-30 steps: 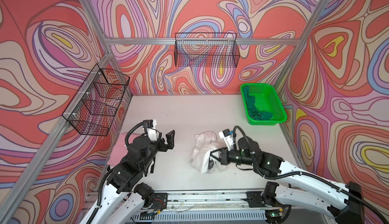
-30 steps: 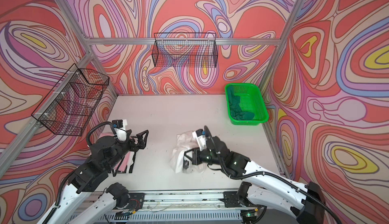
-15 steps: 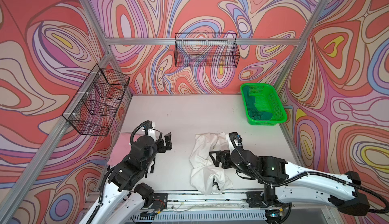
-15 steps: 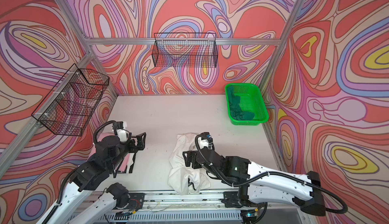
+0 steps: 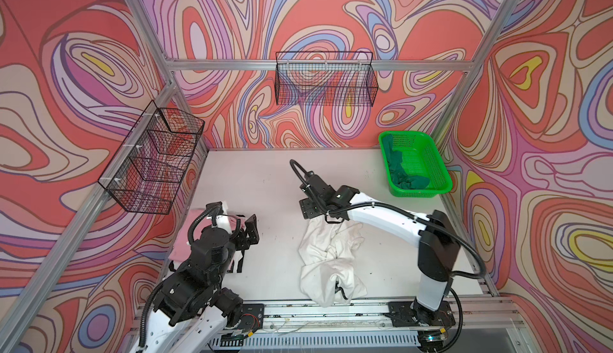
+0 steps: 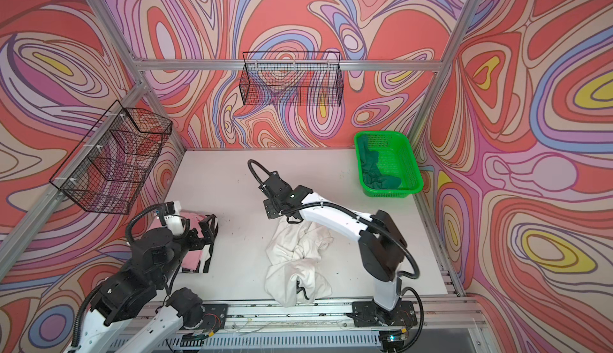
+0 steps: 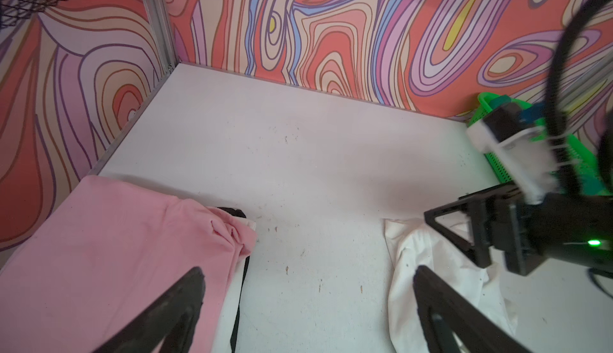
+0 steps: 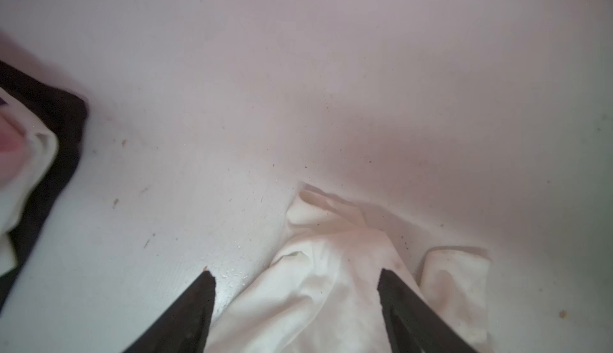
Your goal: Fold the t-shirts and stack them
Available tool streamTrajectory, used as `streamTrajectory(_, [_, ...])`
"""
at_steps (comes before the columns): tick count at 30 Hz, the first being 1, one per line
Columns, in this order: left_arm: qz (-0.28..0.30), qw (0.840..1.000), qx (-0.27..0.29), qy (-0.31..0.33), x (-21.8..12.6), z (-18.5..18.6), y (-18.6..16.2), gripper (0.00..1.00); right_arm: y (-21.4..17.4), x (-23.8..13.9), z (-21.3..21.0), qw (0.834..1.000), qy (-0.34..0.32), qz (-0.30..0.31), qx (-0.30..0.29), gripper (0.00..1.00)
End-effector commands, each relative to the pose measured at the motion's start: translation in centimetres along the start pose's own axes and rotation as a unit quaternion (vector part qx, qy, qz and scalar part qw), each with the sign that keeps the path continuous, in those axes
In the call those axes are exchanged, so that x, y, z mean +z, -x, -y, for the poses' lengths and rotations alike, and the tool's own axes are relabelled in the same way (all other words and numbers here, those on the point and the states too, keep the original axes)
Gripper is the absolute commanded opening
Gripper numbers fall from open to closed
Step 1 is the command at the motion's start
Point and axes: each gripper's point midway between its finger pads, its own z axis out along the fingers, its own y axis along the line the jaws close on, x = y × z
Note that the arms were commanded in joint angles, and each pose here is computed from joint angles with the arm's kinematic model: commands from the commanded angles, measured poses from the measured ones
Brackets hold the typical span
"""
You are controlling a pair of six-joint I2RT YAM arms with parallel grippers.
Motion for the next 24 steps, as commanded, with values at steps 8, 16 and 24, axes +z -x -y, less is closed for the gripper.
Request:
streamTrajectory(8, [-0.001,1.000,-0.006,0.022,-0.4,-1.0,-0.2,1.00,-2.6,7.9,0.3,0.985,-0.064,-0.104,-0.119,0.62])
streamTrajectory(16, [-0.001,1.000,-0.006,0.021,-0.5,-1.0,-0.2,0.99,-4.1,10.0,0.9,0.982,-0.063,-0.130,-0.125,0.52])
streamTrajectory(24, [-0.004,1.000,-0.002,0.018,-0.4,-0.8,-0.3,0.99,-4.7,10.8,1.7,0.980,-0.061,-0.144,-0.122,0.23])
